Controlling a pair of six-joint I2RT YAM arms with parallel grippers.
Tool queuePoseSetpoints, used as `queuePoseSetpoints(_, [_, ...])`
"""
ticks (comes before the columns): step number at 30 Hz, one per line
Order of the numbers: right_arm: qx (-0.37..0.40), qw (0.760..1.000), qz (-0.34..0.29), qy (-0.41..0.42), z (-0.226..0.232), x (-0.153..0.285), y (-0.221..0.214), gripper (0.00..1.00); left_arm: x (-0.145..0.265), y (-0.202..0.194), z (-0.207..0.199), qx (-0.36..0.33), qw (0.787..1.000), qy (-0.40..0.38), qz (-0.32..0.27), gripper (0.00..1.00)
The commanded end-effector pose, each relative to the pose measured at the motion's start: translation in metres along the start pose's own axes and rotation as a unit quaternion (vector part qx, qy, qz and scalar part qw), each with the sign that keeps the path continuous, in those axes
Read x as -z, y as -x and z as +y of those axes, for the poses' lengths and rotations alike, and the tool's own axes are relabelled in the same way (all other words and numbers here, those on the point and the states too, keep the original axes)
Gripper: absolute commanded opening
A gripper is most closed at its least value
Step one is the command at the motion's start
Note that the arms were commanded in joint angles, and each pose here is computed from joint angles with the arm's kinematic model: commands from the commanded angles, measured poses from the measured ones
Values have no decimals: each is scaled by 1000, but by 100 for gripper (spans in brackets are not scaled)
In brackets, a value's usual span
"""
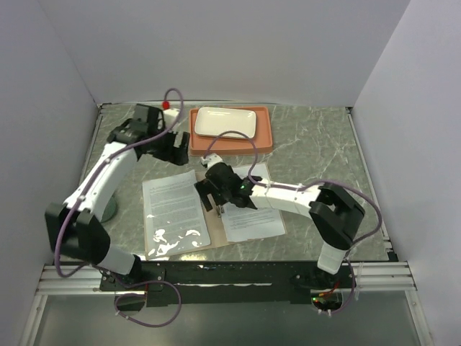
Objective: Put the files into the folder
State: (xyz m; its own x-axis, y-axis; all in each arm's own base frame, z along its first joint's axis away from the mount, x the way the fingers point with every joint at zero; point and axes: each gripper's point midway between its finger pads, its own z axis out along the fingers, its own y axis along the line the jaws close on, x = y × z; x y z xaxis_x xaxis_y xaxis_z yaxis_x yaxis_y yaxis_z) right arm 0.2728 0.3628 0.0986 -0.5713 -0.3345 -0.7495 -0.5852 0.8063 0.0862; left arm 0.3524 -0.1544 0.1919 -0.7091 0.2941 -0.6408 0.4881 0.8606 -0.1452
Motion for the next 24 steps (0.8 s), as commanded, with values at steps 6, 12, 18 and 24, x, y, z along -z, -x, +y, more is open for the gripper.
queuePoseSetpoints(6, [-121,987,103,-9,-33,8,-39,100,67,-14,11,14,998,4,-68,96])
queuePoseSetpoints(12, [-188,978,11,-87,-66,43,-2,99,99,-6,17,8,991,46,-122,96])
queuePoseSetpoints(18, [-174,980,90,-24,-50,28,1,99,121,1,12,-1,985,55,-164,99])
queuePoseSetpoints(24, [-103,976,140,-128,-50,29,-17,100,115,-26,32,19,988,100,-120,97])
